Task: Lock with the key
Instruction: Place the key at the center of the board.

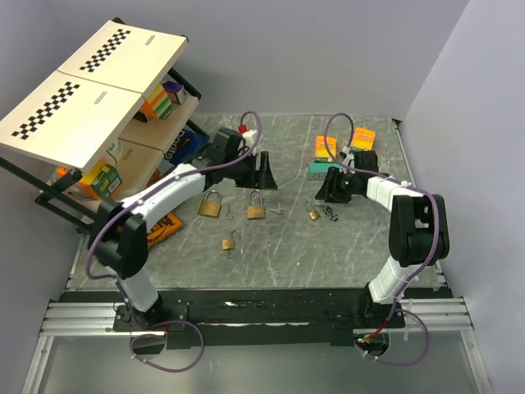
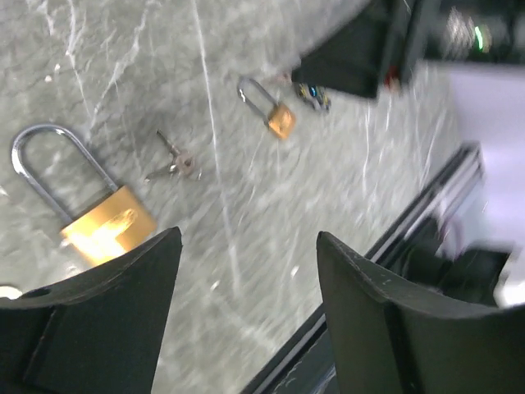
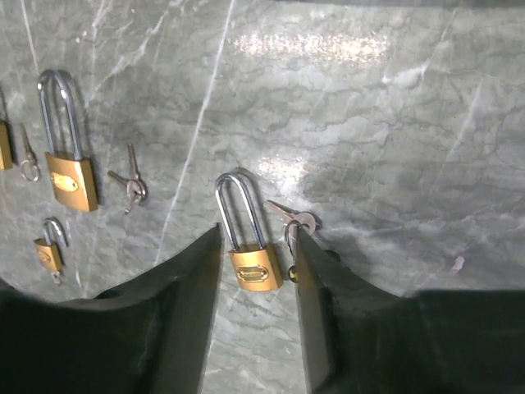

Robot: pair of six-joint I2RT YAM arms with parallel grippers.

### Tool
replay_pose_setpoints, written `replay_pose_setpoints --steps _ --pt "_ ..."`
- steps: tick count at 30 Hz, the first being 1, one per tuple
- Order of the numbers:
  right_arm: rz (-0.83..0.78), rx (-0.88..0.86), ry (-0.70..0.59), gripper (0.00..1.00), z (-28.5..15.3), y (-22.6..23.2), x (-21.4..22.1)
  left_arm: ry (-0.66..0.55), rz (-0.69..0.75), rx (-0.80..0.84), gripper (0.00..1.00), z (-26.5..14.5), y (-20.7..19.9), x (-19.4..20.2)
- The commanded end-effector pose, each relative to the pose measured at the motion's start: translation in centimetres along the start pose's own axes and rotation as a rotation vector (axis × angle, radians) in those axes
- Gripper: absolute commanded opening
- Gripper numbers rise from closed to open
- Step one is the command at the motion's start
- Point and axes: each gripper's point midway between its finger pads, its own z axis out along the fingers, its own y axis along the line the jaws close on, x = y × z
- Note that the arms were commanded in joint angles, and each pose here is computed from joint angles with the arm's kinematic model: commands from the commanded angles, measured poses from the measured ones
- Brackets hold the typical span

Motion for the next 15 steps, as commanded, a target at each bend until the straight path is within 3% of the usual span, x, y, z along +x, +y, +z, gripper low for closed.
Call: replay_pose_setpoints --steps 1,7,8,10,11,15 --pt "-0.075 -0.072 -0.065 0.56 -2.0 2.3 -2.6 -0.034 0.302 0.169 0.74 -6.5 -2.6 0.3" --pt "-0.189 -0.154 -0.121 0.73 -5.0 5.2 -3.6 0.047 0.641 0.215 0.86 -11.5 0.6 4.9" --pt "-0.206 -0.163 -0.125 0.82 -5.4 5.5 -3.8 0.068 0.683 0.211 0.87 -12.0 1.3 5.4" --pt "-0.249 -0.181 -0.137 0.85 -6.2 6.2 -4.0 0.153 0.821 0.185 0.83 -13.2 3.1 7.8" --pt "-0.253 -0.183 -0.133 0.92 -6.6 6.4 -3.9 0.173 0.860 0.172 0.82 -13.4 3.8 8.5" --pt "-0.296 -0.211 -0.148 0.94 -8.1 7.5 -3.6 0.216 1.058 0.116 0.79 -13.6 7.4 11.7"
